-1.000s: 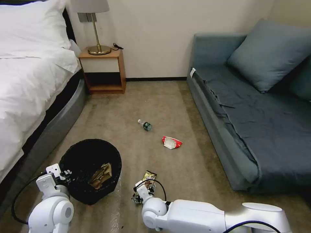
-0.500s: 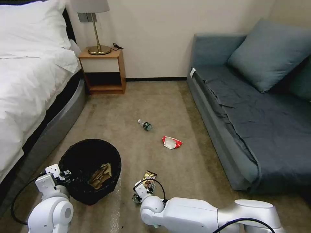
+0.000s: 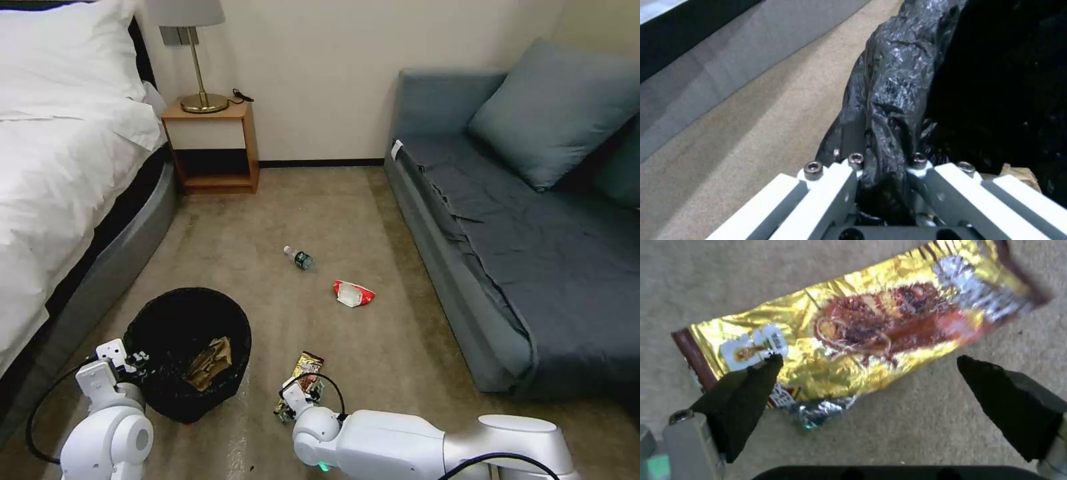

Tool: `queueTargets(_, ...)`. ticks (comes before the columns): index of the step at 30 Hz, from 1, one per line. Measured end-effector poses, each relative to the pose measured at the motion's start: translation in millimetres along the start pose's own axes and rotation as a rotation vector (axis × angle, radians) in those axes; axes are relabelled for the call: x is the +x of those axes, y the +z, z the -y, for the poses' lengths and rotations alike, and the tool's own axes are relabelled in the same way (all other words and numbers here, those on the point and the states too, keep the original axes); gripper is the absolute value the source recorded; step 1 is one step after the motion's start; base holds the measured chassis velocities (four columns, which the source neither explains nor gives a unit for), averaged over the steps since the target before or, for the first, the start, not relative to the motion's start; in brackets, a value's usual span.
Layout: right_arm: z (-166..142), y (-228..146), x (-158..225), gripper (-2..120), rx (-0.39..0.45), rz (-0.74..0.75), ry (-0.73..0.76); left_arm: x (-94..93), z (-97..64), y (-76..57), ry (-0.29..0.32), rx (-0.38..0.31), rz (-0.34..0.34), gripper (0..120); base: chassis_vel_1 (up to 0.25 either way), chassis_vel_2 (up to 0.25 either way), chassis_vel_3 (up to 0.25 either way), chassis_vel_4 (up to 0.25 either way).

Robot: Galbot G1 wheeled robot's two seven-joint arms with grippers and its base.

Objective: Pick up the trash bin, then pick up the garbage on the floor and place it into the trash bin.

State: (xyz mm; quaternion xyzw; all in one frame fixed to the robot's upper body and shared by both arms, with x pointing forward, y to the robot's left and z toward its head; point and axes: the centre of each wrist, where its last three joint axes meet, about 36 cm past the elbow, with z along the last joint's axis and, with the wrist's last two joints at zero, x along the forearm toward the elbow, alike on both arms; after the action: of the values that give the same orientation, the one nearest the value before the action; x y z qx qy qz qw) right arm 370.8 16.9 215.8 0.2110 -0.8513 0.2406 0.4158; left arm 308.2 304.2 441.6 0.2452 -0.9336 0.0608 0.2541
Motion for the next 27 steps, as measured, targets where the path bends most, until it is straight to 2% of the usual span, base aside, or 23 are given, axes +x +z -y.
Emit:
queueTargets(8, 1.8, 4.3, -4.6, 100, 0.001, -0.002, 0.0, -1.6, 0.8, 1.6, 0.0, 0.0, -0.004, 2, 0.0, 0.0, 0.0, 0.0)
queueTargets(12, 2.8, 4.5, -5.6, 95, -0.005, 0.005, -0.005, -2.8, 1.0, 2.2, -0.001, 0.0, -0.003, 2, 0.0, 0.0, 0.0, 0.0)
queueTargets(14, 3.6, 5.0, -5.8, 82, -0.005, 0.016, -0.009, -3.8, 1.2, 3.1, -0.002, -0.001, -0.005, 2, 0.0, 0.0, 0.0, 0.0)
queueTargets(17, 4.3, 5.3, -5.9, 76, -0.007, 0.022, -0.012, -4.5, 1.3, 3.9, -0.004, -0.001, -0.005, 2, 0.0, 0.0, 0.0, 0.0)
queueTargets(20, 5.8, 4.5, -5.3, 60, -0.011, 0.034, -0.02, -5.2, 1.4, 4.3, -0.006, -0.001, -0.004, 2, 0.0, 0.0, 0.0, 0.0)
queueTargets(22, 6.2, 4.3, -5.1, 59, -0.012, 0.036, -0.021, -5.3, 1.5, 4.3, -0.006, -0.001, -0.004, 2, 0.0, 0.0, 0.0, 0.0)
queueTargets(24, 7.5, 3.2, -3.4, 45, -0.017, 0.049, -0.029, -5.8, 1.6, 4.2, -0.006, -0.001, -0.004, 2, 0.0, 0.0, 0.0, 0.0)
queueTargets(25, 7.9, 3.0, -2.9, 44, -0.018, 0.051, -0.031, -5.9, 1.7, 4.2, -0.006, -0.001, -0.004, 2, 0.0, 0.0, 0.0, 0.0)
queueTargets(26, 8.9, 2.6, -2.1, 37, -0.02, 0.057, -0.035, -6.0, 1.9, 4.3, -0.006, -0.002, -0.004, 2, 0.0, 0.0, 0.0, 0.0)
queueTargets(27, 8.9, 2.6, -2.1, 37, -0.02, 0.057, -0.035, -6.0, 1.9, 4.3, -0.006, -0.002, -0.004, 2, 0.0, 0.0, 0.0, 0.0)
